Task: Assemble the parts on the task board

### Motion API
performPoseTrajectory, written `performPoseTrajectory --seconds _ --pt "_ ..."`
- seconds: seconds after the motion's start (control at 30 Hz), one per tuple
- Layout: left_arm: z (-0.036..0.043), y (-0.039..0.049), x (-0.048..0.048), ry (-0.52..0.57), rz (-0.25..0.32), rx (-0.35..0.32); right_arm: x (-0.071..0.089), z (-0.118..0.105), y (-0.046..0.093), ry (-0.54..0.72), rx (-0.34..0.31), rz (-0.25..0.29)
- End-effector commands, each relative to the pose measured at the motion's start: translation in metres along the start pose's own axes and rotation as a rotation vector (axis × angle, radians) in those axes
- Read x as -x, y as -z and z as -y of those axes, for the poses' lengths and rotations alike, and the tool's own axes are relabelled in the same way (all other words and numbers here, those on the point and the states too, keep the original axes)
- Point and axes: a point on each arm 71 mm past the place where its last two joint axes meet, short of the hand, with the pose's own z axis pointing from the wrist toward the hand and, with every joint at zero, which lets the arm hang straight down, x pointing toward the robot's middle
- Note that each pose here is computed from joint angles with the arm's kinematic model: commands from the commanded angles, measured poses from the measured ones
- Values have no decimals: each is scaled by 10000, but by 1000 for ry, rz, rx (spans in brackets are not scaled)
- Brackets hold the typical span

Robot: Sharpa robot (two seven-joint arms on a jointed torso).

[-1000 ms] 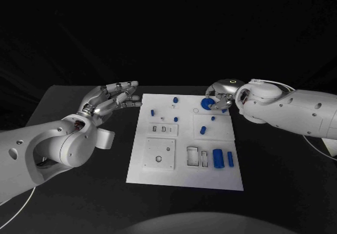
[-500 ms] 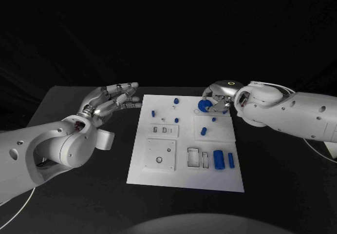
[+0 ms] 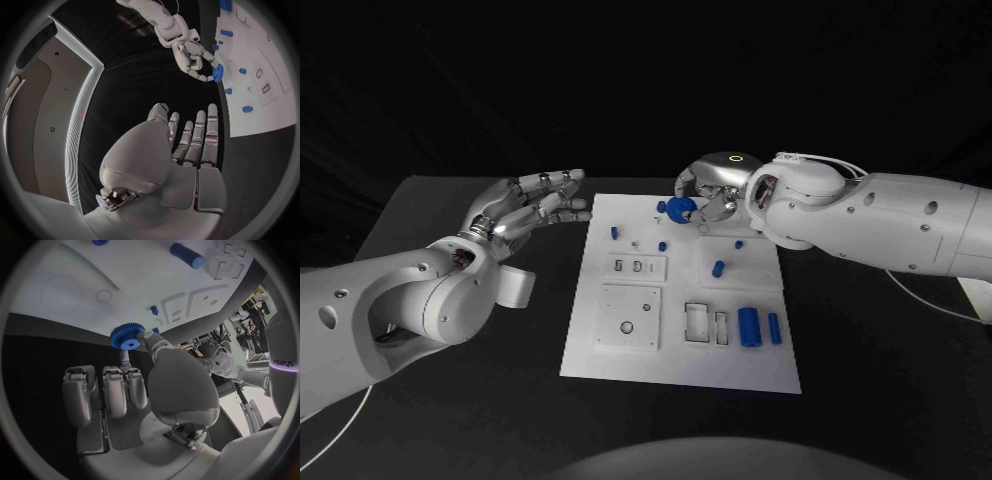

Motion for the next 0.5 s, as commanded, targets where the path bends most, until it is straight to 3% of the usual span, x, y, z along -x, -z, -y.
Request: performPoseTrajectory --seconds 0.03,0.5 --pt "9 -6 -30 4 -21 -6 -18 -71 -74 -1 25 -37" --pt "7 -24 -58 5 -29 -7 -95 -286 -400 18 57 -81"
